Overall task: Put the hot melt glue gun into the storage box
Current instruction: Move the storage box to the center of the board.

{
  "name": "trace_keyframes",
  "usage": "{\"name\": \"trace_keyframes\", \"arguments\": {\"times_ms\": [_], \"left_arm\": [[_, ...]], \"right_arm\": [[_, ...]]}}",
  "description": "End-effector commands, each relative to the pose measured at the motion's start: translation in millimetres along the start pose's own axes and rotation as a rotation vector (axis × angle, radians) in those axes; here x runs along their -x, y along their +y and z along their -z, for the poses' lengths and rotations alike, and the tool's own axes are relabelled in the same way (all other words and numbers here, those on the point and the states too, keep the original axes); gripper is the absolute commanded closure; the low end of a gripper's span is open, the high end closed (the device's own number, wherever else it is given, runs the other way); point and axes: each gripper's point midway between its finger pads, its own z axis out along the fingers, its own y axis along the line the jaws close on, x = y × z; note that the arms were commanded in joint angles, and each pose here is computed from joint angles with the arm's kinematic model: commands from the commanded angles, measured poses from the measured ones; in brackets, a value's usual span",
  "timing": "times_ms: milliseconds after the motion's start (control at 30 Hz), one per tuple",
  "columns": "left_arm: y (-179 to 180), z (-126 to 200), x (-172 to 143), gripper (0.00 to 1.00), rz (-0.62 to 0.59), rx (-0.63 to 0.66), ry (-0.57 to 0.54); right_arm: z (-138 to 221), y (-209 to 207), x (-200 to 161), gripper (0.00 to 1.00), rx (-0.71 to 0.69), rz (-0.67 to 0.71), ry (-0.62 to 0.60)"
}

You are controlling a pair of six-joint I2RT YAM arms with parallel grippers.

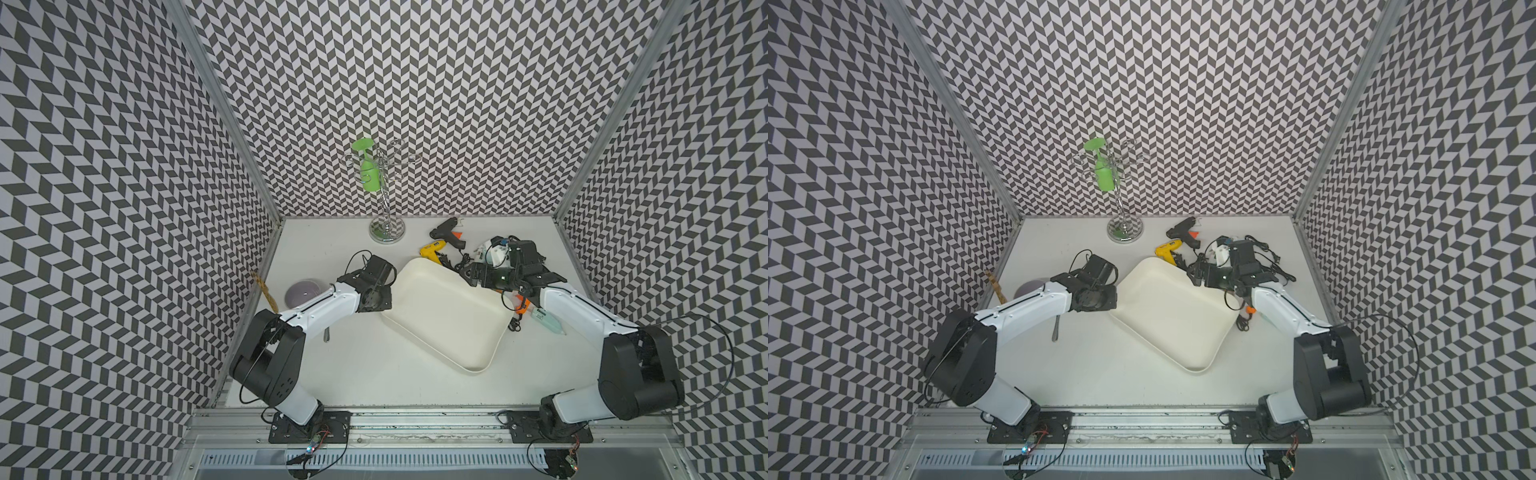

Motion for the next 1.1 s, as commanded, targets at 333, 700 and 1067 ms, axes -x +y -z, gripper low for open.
{"name": "trace_keyframes", "arguments": {"times_ms": [333, 700, 1067], "left_arm": [[51.3, -20.0, 78.1, 0.87, -0.455, 0.357, -0.102], [70.6, 40.3, 131.3, 0.01, -0.265, 0.380, -0.232], [76.8, 98.7, 141.8, 0.01, -0.027, 0.135, -0.327]], "right_arm": [[-34.2, -26.3, -21.1, 0.01, -0.131, 0.109, 0.060], [-58.3, 38.2, -74.5, 0.08, 0.016, 0.122, 0.202], [-55.1, 116.2, -130.5, 0.09, 0.183, 0.142, 0.271]]}}
